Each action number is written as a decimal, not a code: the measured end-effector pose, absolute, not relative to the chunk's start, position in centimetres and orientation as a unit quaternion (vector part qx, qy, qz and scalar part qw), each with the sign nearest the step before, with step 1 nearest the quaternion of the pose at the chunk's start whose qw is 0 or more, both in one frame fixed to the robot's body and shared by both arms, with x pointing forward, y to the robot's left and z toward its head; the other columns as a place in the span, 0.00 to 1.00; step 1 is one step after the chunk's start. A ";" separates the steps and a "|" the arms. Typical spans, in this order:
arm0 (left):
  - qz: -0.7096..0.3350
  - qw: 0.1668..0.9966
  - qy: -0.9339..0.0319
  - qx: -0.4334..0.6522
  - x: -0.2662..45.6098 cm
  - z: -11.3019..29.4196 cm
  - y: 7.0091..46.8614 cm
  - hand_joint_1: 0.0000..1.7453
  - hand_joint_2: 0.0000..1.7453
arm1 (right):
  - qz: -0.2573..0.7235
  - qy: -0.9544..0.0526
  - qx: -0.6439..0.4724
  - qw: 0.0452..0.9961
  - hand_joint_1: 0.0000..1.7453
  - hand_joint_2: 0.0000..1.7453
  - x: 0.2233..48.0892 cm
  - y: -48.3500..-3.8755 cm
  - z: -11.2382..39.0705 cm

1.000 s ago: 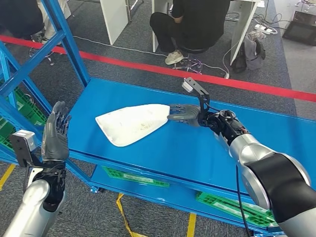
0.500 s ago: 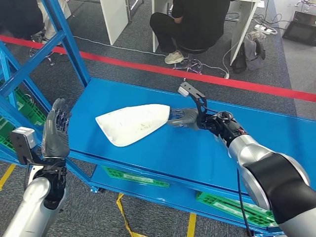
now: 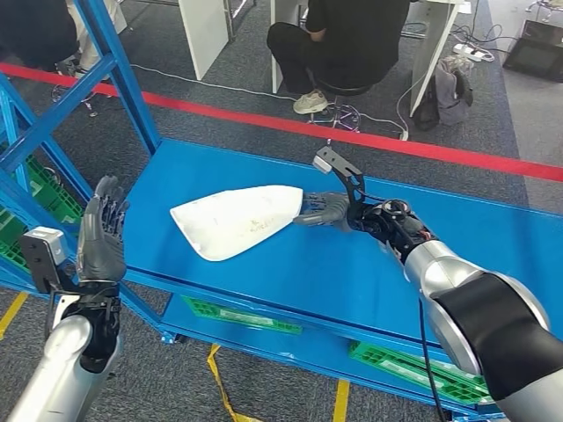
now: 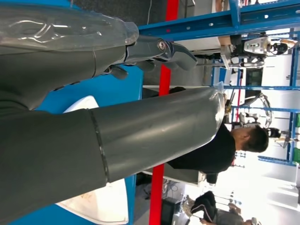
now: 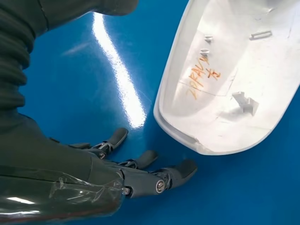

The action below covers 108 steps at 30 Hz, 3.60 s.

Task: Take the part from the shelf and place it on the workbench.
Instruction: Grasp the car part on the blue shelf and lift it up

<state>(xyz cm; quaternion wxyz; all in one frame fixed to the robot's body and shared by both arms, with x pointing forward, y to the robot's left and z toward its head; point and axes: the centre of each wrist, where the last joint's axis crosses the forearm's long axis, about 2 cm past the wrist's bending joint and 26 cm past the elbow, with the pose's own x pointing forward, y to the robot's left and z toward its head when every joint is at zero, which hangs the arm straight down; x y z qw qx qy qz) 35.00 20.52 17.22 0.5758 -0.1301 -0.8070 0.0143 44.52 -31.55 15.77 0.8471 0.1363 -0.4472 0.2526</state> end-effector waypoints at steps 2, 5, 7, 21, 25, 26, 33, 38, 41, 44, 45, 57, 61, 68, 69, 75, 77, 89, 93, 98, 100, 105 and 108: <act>0.015 0.576 -0.807 -0.130 35.0 17.1 20.5 0.00 0.00 | 0.253 -0.453 0.137 0.844 0.00 1.00 44.5 -31.5 15.8; 0.015 0.575 -0.808 -0.131 35.0 17.0 20.5 0.00 0.00 | 0.253 -0.464 0.134 0.838 0.00 1.00 44.5 -31.5 15.8; 0.016 0.574 -0.808 -0.132 35.0 17.0 20.5 0.00 0.00 | 0.252 -0.471 0.128 0.836 0.00 1.00 44.6 -31.5 15.8; 0.021 0.572 -0.809 -0.133 35.1 16.8 20.5 0.00 0.00 | 0.241 -0.512 0.092 0.819 0.00 1.00 44.8 -31.6 16.0; 0.020 0.572 -0.809 -0.134 35.2 16.8 20.5 0.00 0.00 | 0.244 -0.510 0.094 0.819 0.00 1.00 44.7 -31.5 15.9; 0.020 0.572 -0.809 -0.135 35.3 16.8 20.5 0.00 0.00 | 0.245 -0.510 0.094 0.819 0.00 1.00 44.7 -31.5 15.9; 0.018 0.571 -0.809 -0.137 35.3 16.7 20.4 0.00 0.00 | 0.246 -0.508 0.094 0.820 0.00 1.00 44.7 -31.5 15.8; 0.017 0.570 -0.810 -0.138 35.3 16.6 20.3 0.00 0.00 | 0.247 -0.507 0.096 0.821 0.00 1.00 44.7 -31.5 15.8; 0.016 0.570 -0.810 -0.138 35.3 16.6 20.3 0.00 0.00 | 0.248 -0.505 0.097 0.821 0.00 1.00 44.7 -31.5 15.8; 0.017 0.569 -0.810 -0.138 35.3 16.6 20.3 0.00 0.00 | 0.248 -0.505 0.097 0.821 0.00 1.00 44.7 -31.5 15.8; 0.017 0.569 -0.810 -0.138 35.3 16.6 20.3 0.00 0.00 | 0.248 -0.504 0.097 0.821 0.00 1.00 44.7 -31.5 15.8; 0.017 0.568 -0.811 -0.138 35.4 16.7 20.3 0.00 0.00 | 0.250 -0.502 0.098 0.822 0.00 1.00 44.7 -31.5 15.8; 0.017 0.568 -0.811 -0.137 35.4 16.7 20.4 0.00 0.00 | 0.251 -0.501 0.098 0.822 0.00 1.00 44.7 -31.5 15.8; 0.017 0.562 -0.816 -0.136 35.6 17.0 20.4 0.00 0.00 | 0.252 -0.502 0.097 0.822 0.00 1.00 44.8 -31.5 16.1; 0.017 0.562 -0.816 -0.137 35.6 17.0 20.3 0.00 0.00 | 0.252 -0.500 0.098 0.823 0.00 1.00 44.7 -31.5 15.9; 0.017 0.561 -0.816 -0.137 35.6 17.0 20.3 0.00 0.00 | 0.251 -0.496 0.098 0.826 0.00 1.00 44.6 -31.6 15.6; 0.017 0.561 -0.816 -0.136 35.6 17.0 20.3 0.00 0.00 | 0.251 -0.495 0.098 0.826 0.00 1.00 44.5 -31.6 15.5; 0.016 0.564 -0.815 -0.134 35.5 16.8 20.5 0.00 0.00 | 0.254 -0.500 0.096 0.823 0.00 1.00 44.8 -31.6 16.1; 0.016 0.563 -0.816 -0.133 35.6 16.9 20.6 0.00 0.00 | 0.254 -0.501 0.094 0.822 0.00 1.00 44.9 -31.6 16.2; 0.017 0.562 -0.817 -0.132 35.7 17.0 20.5 0.00 0.00 | 0.256 -0.500 0.093 0.822 0.00 1.00 44.9 -31.5 16.2; 0.018 0.564 -0.815 -0.132 35.5 16.8 20.5 0.00 0.00 | 0.257 -0.496 0.093 0.824 0.00 1.00 44.8 -31.5 15.9; 0.019 0.567 -0.813 -0.131 35.3 16.5 20.5 0.00 0.00 | 0.256 -0.493 0.092 0.826 0.00 1.00 44.6 -31.6 15.7; 0.019 0.568 -0.812 -0.131 35.3 16.5 20.5 0.00 0.00 | 0.257 -0.493 0.091 0.826 0.00 1.00 44.7 -31.6 15.7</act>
